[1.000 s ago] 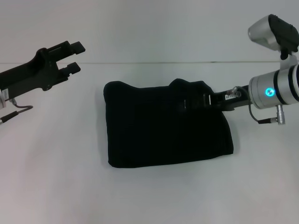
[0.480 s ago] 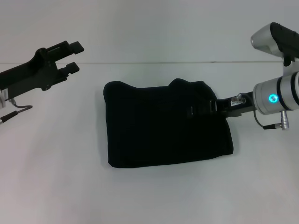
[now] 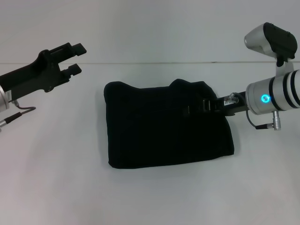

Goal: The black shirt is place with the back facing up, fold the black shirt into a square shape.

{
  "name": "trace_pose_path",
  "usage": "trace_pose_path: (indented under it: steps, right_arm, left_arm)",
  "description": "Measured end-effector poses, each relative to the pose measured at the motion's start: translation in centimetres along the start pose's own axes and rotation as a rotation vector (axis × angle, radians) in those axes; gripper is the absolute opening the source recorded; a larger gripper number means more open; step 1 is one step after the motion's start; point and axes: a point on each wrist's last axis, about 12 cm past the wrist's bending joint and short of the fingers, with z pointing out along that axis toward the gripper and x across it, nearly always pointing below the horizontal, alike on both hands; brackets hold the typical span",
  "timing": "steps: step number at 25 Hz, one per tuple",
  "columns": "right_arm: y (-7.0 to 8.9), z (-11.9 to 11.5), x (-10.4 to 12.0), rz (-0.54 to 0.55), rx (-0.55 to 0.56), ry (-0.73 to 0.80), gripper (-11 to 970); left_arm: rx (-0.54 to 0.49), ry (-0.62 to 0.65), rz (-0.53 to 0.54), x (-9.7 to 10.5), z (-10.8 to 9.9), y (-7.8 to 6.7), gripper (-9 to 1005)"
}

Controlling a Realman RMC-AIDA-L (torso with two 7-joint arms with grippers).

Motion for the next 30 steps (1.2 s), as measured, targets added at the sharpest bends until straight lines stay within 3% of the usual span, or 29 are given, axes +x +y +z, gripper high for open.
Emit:
trace_pose_path:
  steps: [3,12,22,30]
  right_arm:
    - [0.1,0.0,0.0,-0.003,-0.003,0.007,711]
    - [0.0,-0.1,0.0,-0.016,0.001,0.005,473]
    - [0.2,-0.9,-1.2,-0.033,-0.001,-0.023,35]
    - [1.8,-4.3,-4.5,-0.079,0.006,-0.048,35]
  left_arm:
    - [0.000,-0.006,-0.001,-0.1,0.0,0.0,719]
    - [0.013,-0.020,-0.002,-0.3,-0.1,-0.1,719]
    - [0.012,-0.025,0.000,-0.5,-0.2,-0.1,719]
    - [0.018,-0.043,-0.004,-0.7,-0.5,-0.2,719]
